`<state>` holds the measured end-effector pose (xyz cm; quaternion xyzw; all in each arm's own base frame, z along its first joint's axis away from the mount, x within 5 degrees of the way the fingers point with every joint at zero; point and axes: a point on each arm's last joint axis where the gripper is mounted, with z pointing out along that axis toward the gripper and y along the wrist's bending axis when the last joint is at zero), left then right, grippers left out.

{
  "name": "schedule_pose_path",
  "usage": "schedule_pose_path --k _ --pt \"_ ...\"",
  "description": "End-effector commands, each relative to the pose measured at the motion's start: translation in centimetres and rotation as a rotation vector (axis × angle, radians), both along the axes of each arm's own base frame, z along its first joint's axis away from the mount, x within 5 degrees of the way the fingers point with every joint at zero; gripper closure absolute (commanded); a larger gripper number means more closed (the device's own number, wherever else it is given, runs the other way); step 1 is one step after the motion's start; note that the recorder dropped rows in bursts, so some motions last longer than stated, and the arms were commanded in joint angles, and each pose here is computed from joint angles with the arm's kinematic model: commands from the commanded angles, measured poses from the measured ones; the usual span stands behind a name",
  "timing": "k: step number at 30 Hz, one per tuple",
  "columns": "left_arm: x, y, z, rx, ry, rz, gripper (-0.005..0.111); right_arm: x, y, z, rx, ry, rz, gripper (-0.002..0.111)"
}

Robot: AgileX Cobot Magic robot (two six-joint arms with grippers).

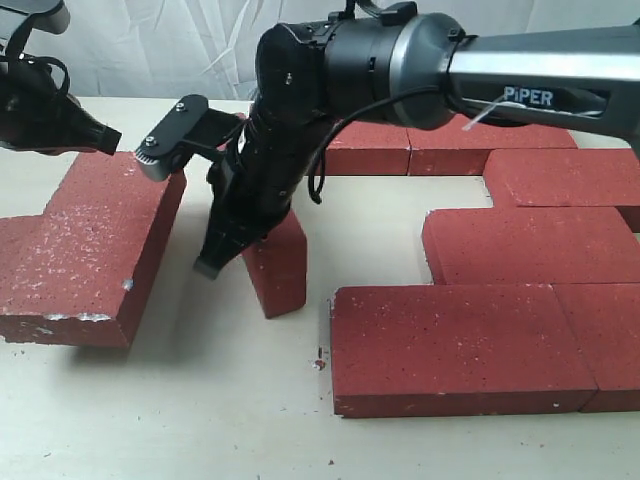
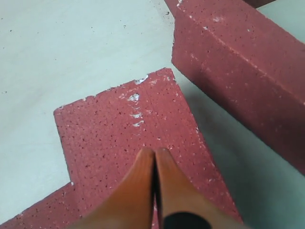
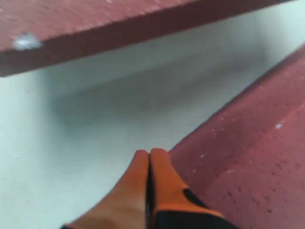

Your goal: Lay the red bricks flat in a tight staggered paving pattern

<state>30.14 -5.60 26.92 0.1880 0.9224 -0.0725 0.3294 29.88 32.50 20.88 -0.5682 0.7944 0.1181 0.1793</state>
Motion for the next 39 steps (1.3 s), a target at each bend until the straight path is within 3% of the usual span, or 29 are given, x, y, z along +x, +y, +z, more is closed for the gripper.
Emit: schedule_pose_path --k 1,6,10,14,16,19,22,29,34,39 --pt "0.2 -0.1 0.4 -0.014 -0.017 0.008 0.107 1.4 -2.0 2.2 -0.031 -0.093 -0.092 0.109" --pt "0.2 -0.2 0.4 -0.035 -0.012 0.016 0.107 3.5 -5.4 5.2 0.025 -0.142 -0.211 0.109" --pt "0.2 -0.2 0.4 -0.04 -0.008 0.016 0.107 5.9 -8.7 5.7 0.048 -0.152 -0.338 0.109" --pt "0.2 -0.3 0.4 -0.049 -0.01 0.018 0.107 6.1 -9.9 6.0 0.129 -0.013 -0.435 0.109" --pt "0.3 -0.3 0.5 -0.049 -0.02 0.022 0.107 4.4 -8.9 7.1 0.22 0.103 -0.331 0.109" --pt "0.3 -0.3 0.5 -0.049 -0.027 0.024 0.107 1.2 -6.3 8.0 0.325 0.243 -0.044 0.109" --pt "0.3 -0.3 0.5 -0.049 -0.023 0.023 0.107 -0.7 -4.0 6.6 0.238 0.246 0.074 0.109" --pt "0.2 -0.3 0.4 -0.049 -0.01 0.018 0.107 -1.9 -1.2 1.7 -0.002 0.206 0.092 0.109" --pt "0.2 -0.3 0.4 -0.049 -0.008 0.018 0.107 0.5 -2.7 0.6 -0.152 0.042 -0.061 0.109" --pt "0.2 -0.3 0.5 -0.049 -0.011 0.019 0.107 4.4 -5.6 1.4 -0.141 -0.118 -0.279 0.109"
